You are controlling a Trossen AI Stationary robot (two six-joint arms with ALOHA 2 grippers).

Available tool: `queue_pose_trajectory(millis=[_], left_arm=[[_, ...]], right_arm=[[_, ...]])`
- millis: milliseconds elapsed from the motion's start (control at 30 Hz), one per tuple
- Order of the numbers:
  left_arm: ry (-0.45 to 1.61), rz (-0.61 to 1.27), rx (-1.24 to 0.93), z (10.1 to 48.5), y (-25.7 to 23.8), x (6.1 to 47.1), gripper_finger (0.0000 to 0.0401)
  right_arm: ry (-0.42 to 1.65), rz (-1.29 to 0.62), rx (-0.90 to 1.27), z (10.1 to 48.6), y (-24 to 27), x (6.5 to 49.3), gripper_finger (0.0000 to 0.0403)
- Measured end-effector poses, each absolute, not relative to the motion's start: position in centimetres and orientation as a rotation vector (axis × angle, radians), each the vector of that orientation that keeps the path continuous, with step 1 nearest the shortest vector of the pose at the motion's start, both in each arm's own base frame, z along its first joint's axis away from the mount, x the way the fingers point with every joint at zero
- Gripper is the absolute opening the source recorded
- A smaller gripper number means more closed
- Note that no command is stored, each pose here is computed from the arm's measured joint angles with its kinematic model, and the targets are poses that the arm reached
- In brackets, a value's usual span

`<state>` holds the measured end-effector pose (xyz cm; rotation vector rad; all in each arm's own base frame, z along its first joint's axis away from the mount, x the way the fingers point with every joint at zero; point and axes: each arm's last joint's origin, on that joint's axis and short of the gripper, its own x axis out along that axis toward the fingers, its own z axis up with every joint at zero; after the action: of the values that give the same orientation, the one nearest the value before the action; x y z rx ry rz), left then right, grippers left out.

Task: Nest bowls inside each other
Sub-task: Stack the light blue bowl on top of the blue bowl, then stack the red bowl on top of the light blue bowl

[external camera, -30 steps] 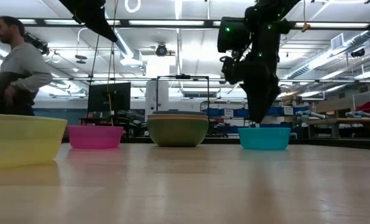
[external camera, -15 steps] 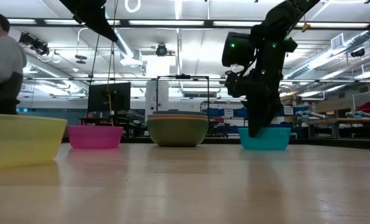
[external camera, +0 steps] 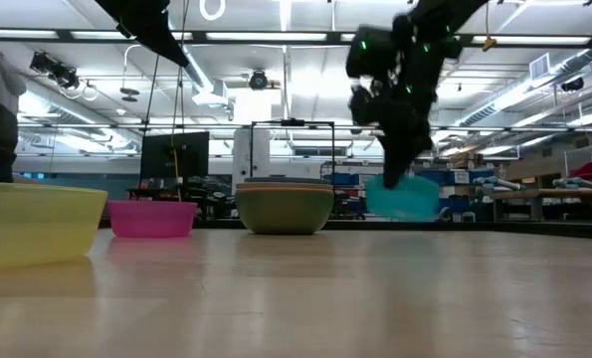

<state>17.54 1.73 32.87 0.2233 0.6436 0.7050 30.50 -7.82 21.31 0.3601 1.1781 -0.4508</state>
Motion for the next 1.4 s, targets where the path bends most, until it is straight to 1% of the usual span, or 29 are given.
queue_pose_trajectory(millis=[167,267,400,567,633,700,933,1067,1233,1400], left_arm=[[0.636,0.705,0.222,32.9,1.7,17.6,0.0076],[0.623,0.704,0.222,33.0,1.7,17.7,0.0076],[0.621,0.704,0.222,33.1,1.7,17.7,0.0076],[0.623,0.703,0.223,33.1,1.7,17.7,0.0076],[0.622,0.704,0.221,33.1,1.7,17.7,0.0076],[0.623,0.704,0.220,33.0,1.7,17.7,0.0076],[0.616,0.711,0.196,33.0,1.7,17.7,0.0076],[0.658,0.746,0.140,32.5,2.1,17.2,0.0076],[0.831,0.811,0.079,31.1,3.0,16.0,0.0076],[0.905,0.741,-0.012,28.8,3.4,16.0,0.0076]], right_arm=[[0.994,-0.443,0.225,26.9,-8.2,32.9,0.0001],[0.885,-0.401,0.172,28.5,-8.9,34.9,0.0000],[0.830,-0.358,0.140,28.1,-9.7,37.6,0.0000],[0.819,-0.335,0.120,25.9,-10.3,40.3,0.0002],[0.818,-0.331,0.113,25.6,-10.5,40.9,0.0011],[0.824,-0.326,0.105,25.5,-10.6,41.4,0.0030],[0.850,-0.329,0.115,26.9,-10.6,41.3,0.0123],[0.896,-0.368,0.100,28.3,-10.5,40.6,0.0160],[0.936,-0.454,0.042,30.3,-9.7,39.2,0.0176],[0.954,-0.498,0.031,32.6,-8.5,36.9,0.0173]])
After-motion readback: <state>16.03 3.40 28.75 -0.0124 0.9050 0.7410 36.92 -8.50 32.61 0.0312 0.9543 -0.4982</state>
